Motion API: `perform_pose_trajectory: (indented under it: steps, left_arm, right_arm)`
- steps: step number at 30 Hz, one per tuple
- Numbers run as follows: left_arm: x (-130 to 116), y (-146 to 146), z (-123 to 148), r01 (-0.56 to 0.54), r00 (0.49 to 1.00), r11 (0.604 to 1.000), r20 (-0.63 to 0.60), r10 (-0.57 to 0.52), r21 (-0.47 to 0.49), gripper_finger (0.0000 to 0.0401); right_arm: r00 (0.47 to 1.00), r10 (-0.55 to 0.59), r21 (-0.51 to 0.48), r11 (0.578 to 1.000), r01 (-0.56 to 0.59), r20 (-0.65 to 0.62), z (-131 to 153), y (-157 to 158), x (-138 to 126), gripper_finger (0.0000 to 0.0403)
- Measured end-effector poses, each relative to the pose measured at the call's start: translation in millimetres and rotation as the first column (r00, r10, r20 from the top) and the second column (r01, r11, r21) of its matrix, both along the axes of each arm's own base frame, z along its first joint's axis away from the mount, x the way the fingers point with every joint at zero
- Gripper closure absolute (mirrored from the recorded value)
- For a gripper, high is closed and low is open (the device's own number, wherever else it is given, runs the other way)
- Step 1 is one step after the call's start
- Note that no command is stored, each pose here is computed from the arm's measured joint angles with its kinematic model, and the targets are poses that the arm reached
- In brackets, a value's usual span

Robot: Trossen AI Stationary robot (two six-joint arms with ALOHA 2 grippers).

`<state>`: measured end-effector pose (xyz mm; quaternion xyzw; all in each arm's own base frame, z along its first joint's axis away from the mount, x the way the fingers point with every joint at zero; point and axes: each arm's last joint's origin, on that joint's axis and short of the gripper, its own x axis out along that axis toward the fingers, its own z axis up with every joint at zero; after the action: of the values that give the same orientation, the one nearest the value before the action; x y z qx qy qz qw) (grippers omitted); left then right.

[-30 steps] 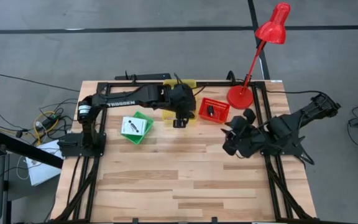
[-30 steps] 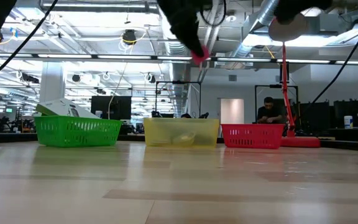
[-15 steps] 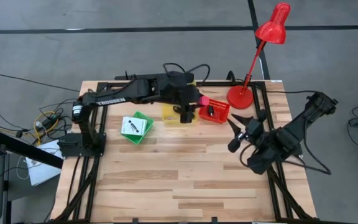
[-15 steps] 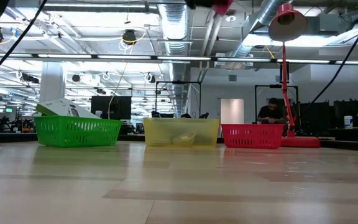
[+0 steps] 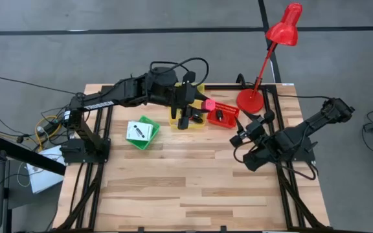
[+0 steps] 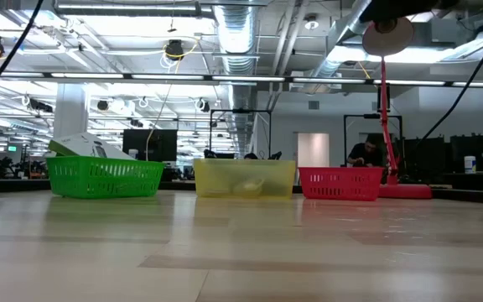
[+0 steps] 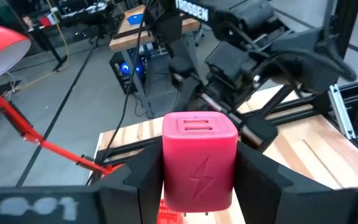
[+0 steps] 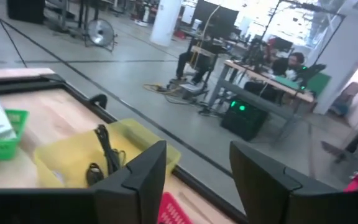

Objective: Pick and place items into bin
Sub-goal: Put the pink charger adapter into the red basket

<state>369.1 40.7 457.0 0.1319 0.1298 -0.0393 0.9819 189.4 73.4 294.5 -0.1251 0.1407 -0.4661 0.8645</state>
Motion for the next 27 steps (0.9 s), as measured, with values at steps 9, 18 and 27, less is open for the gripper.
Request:
perform_pose_trajectory:
  steps: [9,18,27]
  left_arm:
    - [1,-9,2,0.053,0.998,0.999,0.026,-0.053,-0.001,0.026]
    - [1,-10,8,0.048,0.997,0.997,0.07,-0.045,-0.053,0.026]
    - [-20,-15,27,0.051,0.992,0.994,0.116,-0.039,-0.097,0.0258]
  right_arm:
    - [0.994,0.017,-0.043,0.999,-0.021,-0.11,4,-2,10,0.0237]
    - [0.926,0.317,-0.048,0.942,-0.333,-0.204,31,16,42,0.0263]
    - [0.836,0.546,-0.066,0.833,-0.549,-0.061,58,-1,58,0.0237]
